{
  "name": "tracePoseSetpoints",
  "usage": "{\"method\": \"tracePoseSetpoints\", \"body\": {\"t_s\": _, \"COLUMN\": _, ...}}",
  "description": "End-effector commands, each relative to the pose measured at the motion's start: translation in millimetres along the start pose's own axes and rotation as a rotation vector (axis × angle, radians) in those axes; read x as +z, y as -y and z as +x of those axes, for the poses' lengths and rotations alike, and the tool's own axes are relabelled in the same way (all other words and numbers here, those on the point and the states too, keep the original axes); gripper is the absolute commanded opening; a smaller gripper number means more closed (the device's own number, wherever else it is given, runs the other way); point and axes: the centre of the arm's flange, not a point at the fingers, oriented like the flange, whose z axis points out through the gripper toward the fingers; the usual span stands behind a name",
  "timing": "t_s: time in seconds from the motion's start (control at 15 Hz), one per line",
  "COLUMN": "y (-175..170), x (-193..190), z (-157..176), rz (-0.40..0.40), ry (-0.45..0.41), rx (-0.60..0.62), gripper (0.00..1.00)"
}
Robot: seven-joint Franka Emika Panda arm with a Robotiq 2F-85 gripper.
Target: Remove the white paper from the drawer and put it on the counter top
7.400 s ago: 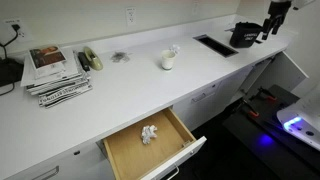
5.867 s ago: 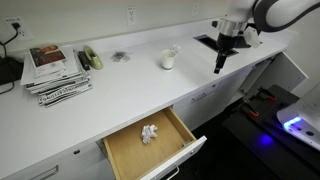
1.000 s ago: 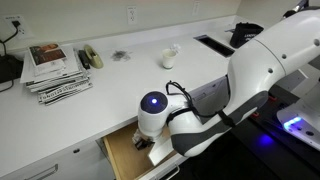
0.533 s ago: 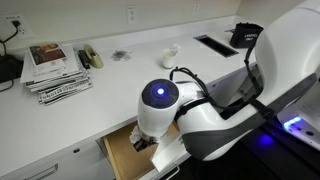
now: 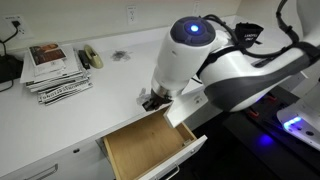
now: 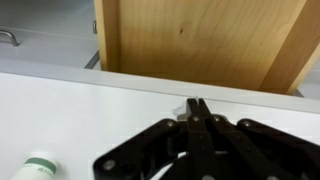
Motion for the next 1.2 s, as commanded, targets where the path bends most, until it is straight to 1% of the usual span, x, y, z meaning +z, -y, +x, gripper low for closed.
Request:
{"method": "tracePoseSetpoints", "body": {"t_s": 0.0, "y": -71.9, "x": -17.0, "z": 24.3, "rz": -0.015, "ry": 0.002, "rx": 0.050, "gripper": 0.00}}
{"method": "tracePoseSetpoints", "body": {"t_s": 0.2, "y": -121.2, "x": -6.1, "z": 55.5, "rz": -0.017, "ry": 0.033, "rx": 0.107, "gripper": 0.00}}
{"method": "tracePoseSetpoints", "body": {"t_s": 0.4, "y": -158.2, "x": 13.2, "z": 81.7, "rz": -0.003, "ry": 0.048, "rx": 0.112, "gripper": 0.00}}
{"method": "tracePoseSetpoints", "body": {"t_s": 0.47, "y": -167.5, "x": 22.9, "z": 89.6, "rz": 0.016, "ry": 0.056, "rx": 0.102, "gripper": 0.00}}
{"method": "tracePoseSetpoints", "body": {"t_s": 0.53, "y": -174.7, "x": 29.8, "z": 95.7, "rz": 0.025, "ry": 0.063, "rx": 0.097, "gripper": 0.00}}
{"method": "tracePoseSetpoints", "body": {"t_s": 0.73, "y": -191.8, "x": 51.5, "z": 105.3, "rz": 0.084, "ry": 0.094, "rx": 0.066, "gripper": 0.00}}
{"method": "tracePoseSetpoints", "body": {"t_s": 0.87, "y": -189.7, "x": 57.4, "z": 106.5, "rz": 0.143, "ry": 0.108, "rx": 0.017, "gripper": 0.00}}
{"method": "tracePoseSetpoints", "body": {"t_s": 1.0, "y": -186.1, "x": 60.6, "z": 105.2, "rz": 0.174, "ry": 0.127, "rx": -0.019, "gripper": 0.00}}
{"method": "tracePoseSetpoints", "body": {"t_s": 1.07, "y": -183.7, "x": 62.2, "z": 102.9, "rz": 0.183, "ry": 0.139, "rx": -0.034, "gripper": 0.15}}
{"method": "tracePoseSetpoints", "body": {"t_s": 1.13, "y": -180.5, "x": 62.1, "z": 100.3, "rz": 0.182, "ry": 0.156, "rx": -0.050, "gripper": 0.28}}
